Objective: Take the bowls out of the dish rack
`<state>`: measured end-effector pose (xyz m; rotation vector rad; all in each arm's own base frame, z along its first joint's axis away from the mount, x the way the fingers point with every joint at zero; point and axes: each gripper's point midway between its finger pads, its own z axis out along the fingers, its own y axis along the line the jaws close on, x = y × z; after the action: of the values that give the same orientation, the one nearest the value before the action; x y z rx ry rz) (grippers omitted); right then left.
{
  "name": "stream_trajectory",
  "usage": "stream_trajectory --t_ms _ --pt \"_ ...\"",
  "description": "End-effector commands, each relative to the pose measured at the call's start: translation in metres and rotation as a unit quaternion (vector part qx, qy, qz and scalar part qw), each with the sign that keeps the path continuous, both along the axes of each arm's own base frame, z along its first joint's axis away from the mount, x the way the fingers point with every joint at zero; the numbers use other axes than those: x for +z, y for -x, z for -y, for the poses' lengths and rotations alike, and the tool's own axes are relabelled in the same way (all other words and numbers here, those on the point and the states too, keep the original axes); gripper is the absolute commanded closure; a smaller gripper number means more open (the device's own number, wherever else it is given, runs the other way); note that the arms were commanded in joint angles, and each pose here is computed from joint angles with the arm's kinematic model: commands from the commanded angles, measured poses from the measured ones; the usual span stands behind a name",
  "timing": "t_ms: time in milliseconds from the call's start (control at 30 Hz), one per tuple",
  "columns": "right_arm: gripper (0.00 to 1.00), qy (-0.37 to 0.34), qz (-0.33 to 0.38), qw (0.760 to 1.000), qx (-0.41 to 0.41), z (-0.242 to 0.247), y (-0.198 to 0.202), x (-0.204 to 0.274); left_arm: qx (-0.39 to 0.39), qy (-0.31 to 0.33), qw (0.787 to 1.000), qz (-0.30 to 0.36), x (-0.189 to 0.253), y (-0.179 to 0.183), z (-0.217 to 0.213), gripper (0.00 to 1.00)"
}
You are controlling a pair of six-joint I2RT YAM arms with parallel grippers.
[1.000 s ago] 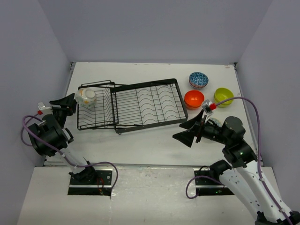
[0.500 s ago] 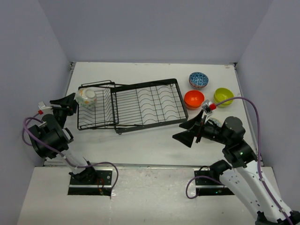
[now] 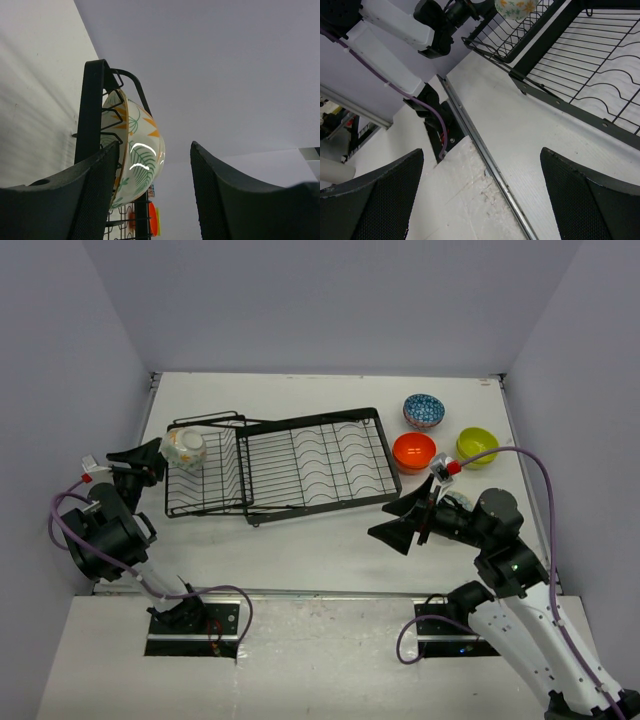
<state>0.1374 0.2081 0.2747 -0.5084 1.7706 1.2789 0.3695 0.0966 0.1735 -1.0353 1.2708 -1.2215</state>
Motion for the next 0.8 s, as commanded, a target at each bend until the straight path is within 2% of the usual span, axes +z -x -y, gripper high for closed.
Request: stream_trajectory --t_ms 0,767 --pt "0.01 -0.008 0.013 1.000 0.008 -0.003 -0.001 0.007 -0.033 -0.108 0.983 0.143 0.057 0.016 0.024 0.40" --pt "0.01 -0.006 0.012 1.000 0.020 -0.006 0.001 0.007 -0.048 -0.133 0.973 0.182 0.088 0.023 0.034 0.40"
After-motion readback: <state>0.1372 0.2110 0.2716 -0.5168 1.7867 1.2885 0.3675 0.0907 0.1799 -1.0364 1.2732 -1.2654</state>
